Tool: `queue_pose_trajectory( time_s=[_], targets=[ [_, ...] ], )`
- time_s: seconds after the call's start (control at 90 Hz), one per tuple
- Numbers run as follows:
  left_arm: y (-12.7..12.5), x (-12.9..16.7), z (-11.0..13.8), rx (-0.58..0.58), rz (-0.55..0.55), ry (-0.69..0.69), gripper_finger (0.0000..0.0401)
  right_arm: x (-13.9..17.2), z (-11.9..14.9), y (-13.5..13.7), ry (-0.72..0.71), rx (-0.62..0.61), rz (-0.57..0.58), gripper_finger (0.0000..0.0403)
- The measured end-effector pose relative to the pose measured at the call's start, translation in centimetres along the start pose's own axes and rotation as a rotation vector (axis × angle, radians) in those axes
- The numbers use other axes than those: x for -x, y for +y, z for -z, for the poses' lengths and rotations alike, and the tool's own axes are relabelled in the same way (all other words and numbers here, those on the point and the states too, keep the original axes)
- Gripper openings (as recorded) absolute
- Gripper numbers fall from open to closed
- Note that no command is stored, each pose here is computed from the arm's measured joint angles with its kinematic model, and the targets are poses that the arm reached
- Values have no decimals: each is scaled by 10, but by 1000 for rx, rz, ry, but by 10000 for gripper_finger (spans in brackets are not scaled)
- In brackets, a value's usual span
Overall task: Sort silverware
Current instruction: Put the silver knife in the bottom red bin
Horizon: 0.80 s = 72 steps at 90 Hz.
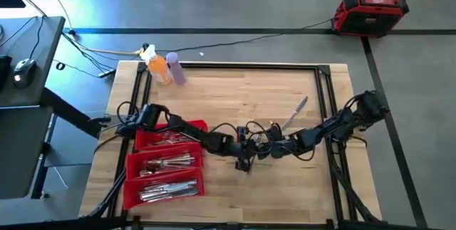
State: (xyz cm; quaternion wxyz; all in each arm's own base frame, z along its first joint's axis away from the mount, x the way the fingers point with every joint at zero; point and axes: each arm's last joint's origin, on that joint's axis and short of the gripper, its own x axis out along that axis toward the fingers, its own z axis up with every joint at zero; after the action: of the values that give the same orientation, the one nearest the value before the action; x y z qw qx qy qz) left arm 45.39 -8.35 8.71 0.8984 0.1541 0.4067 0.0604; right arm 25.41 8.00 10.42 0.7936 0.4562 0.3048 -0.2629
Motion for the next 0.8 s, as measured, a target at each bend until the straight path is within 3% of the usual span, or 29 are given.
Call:
queue_pose_trajectory(
  time_s=[0.511,0.8],
  targets=[
    [2,-3,-3,46,23,-45,0,3,6,13,7,3,-114,182],
    [-2,0,-6,51,21,-68,0,7,8,14,24,86,-122,181]
  ],
)
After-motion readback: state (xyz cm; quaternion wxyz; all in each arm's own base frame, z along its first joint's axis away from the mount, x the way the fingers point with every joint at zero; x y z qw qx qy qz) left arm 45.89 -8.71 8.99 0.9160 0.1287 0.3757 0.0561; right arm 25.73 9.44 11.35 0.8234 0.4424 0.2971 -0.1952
